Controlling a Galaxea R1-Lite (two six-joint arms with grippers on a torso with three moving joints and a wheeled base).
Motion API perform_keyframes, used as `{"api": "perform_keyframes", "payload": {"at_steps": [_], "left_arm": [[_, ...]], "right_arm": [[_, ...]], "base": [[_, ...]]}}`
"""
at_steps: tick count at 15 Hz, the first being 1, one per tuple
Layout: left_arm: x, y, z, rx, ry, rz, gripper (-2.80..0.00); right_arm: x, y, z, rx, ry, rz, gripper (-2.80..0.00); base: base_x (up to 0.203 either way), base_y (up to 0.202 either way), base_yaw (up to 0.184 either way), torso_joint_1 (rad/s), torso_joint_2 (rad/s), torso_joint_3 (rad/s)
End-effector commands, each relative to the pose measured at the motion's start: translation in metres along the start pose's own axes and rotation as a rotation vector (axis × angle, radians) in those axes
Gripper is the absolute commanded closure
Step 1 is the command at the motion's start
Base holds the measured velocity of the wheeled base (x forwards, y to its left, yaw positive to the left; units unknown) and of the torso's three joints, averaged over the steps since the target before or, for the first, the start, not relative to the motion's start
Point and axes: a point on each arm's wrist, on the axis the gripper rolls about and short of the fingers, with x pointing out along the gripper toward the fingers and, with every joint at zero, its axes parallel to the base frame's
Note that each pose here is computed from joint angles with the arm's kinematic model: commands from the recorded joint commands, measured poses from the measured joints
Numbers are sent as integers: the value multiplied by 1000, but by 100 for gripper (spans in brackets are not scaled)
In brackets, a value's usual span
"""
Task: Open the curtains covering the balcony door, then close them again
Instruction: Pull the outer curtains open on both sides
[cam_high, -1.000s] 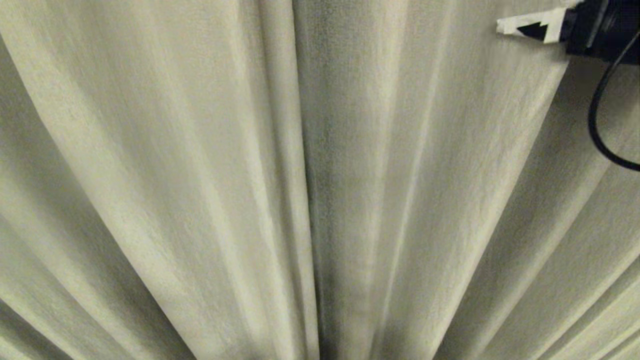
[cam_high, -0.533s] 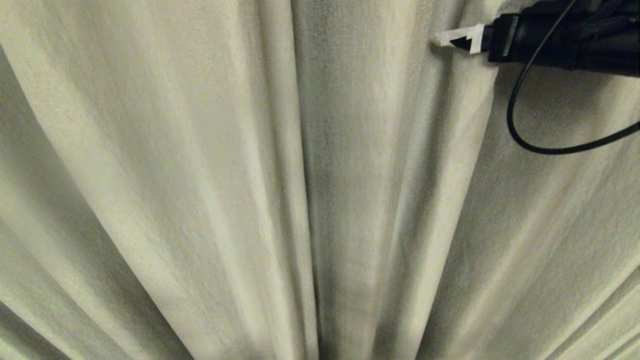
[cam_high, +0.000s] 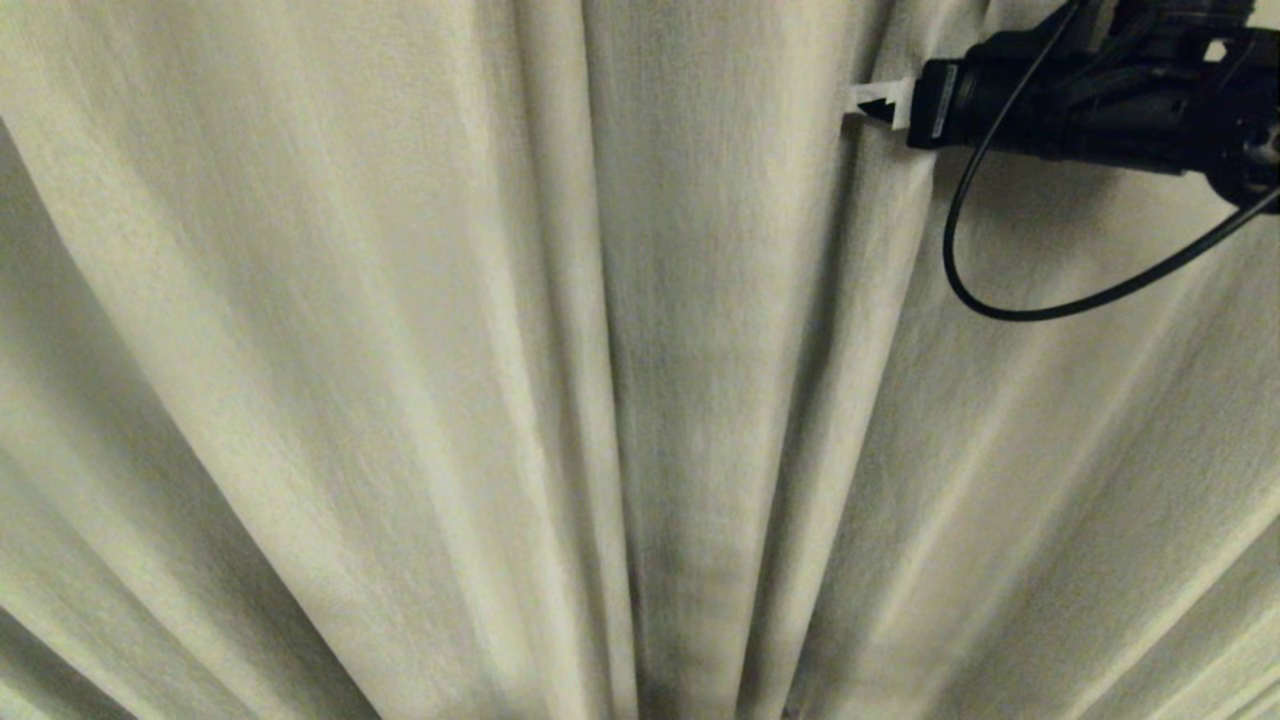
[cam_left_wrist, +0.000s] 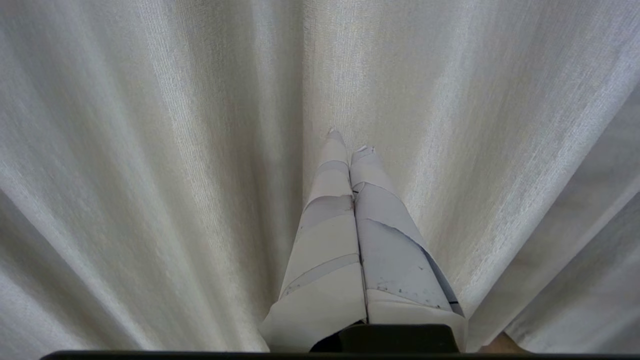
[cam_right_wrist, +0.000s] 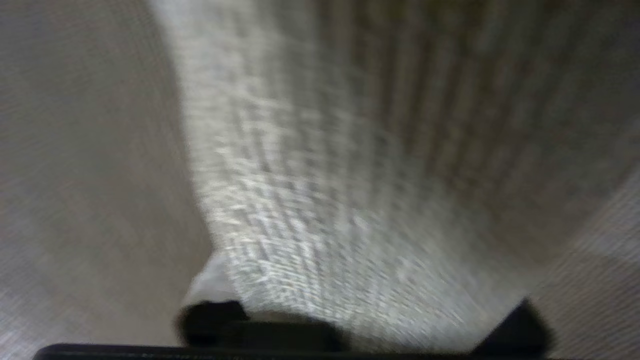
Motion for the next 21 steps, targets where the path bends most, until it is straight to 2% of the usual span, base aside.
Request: {"api": "perform_keyframes", "payload": {"at_steps": [1, 4, 6, 8, 11, 13, 18, 21], "left_arm": [[0, 0, 0, -1, -1, 0, 0], [0, 0, 0, -1, -1, 0, 0], [0, 0, 0, -1, -1, 1, 0], [0, 0, 0, -1, -1, 1, 0], [0, 0, 0, -1, -1, 1, 0], [0, 0, 0, -1, -1, 2, 0], [0, 0, 0, -1, -1, 0, 0], [0, 0, 0, -1, -1, 1, 0]], "right_arm": [[-3, 2, 4, -6, -13, -1, 0], [-8, 3, 12, -7, -28, -34, 0], [-14, 3, 19, -8, -41, -87, 0], [-24, 2, 28, 31, -66, -143, 0], [-47, -8, 43, 136, -113, -239, 0], [-67, -17, 53, 243, -156, -299, 0], [-125, -60, 61, 517, -244, -536, 0], [-161, -89, 60, 641, -301, -693, 0]], "base": [[0, 0, 0, 0, 0, 0], [0, 0, 0, 0, 0, 0], [0, 0, 0, 0, 0, 0], [0, 0, 0, 0, 0, 0], [0, 0, 0, 0, 0, 0], [0, 0, 0, 0, 0, 0], [0, 0, 0, 0, 0, 0], [0, 0, 0, 0, 0, 0]]}}
